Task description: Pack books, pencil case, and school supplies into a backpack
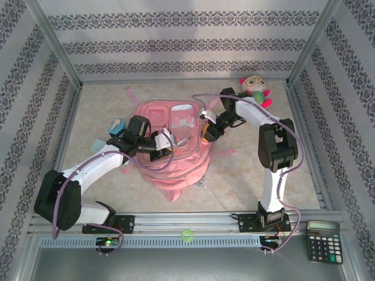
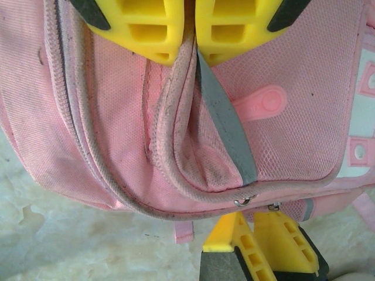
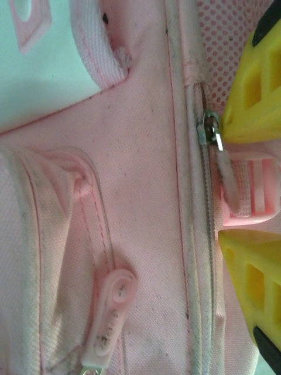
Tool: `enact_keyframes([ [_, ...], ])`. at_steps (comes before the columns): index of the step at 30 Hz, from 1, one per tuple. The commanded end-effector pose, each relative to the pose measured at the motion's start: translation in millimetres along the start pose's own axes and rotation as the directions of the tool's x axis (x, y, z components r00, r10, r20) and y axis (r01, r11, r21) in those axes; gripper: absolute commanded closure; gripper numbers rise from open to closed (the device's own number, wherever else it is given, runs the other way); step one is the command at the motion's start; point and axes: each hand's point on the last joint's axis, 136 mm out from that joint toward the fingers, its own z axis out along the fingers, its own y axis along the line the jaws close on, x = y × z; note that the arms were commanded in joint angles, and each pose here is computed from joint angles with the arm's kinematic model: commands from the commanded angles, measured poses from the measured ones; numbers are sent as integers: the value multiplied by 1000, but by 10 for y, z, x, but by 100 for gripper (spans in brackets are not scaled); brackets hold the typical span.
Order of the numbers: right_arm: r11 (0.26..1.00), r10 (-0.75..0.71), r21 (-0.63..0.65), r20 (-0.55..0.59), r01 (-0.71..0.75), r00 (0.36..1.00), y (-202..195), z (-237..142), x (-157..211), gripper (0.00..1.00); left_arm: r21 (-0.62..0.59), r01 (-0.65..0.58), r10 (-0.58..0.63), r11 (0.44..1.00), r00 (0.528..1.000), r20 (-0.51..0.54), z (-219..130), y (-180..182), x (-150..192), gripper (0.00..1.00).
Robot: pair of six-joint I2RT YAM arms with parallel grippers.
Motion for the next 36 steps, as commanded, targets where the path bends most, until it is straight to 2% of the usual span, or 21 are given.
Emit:
enact_keyframes([
  [1,998,50,24,-2,-50,999,-123,23,-4,57,-57,-80,86,995,990,109,-104,147,-305,100],
  [6,996,88,16,-1,-88,996,-175,74,-10,59,-61,-83,90,995,989,115,-116,147,-320,100],
  [12,995,101,17,7,-102,995,-159,-2,-26,81,-103,-66,74,992,994,77,-111,233,-263,100],
  [17,985,167,27,56,-169,984,-90,-210,-36,99,-244,-28,19,969,999,-36,-124,515,-70,100],
  [25,974,224,20,108,-228,969,145,-314,-68,100,-409,7,-60,913,991,-116,-253,826,43,100],
  [33,895,437,52,103,-443,894,119,-290,22,100,-446,63,-115,893,989,-90,-323,855,-6,100],
  [36,877,472,62,77,-476,878,124,-208,148,99,-443,69,-120,894,989,-86,-323,835,-2,100],
])
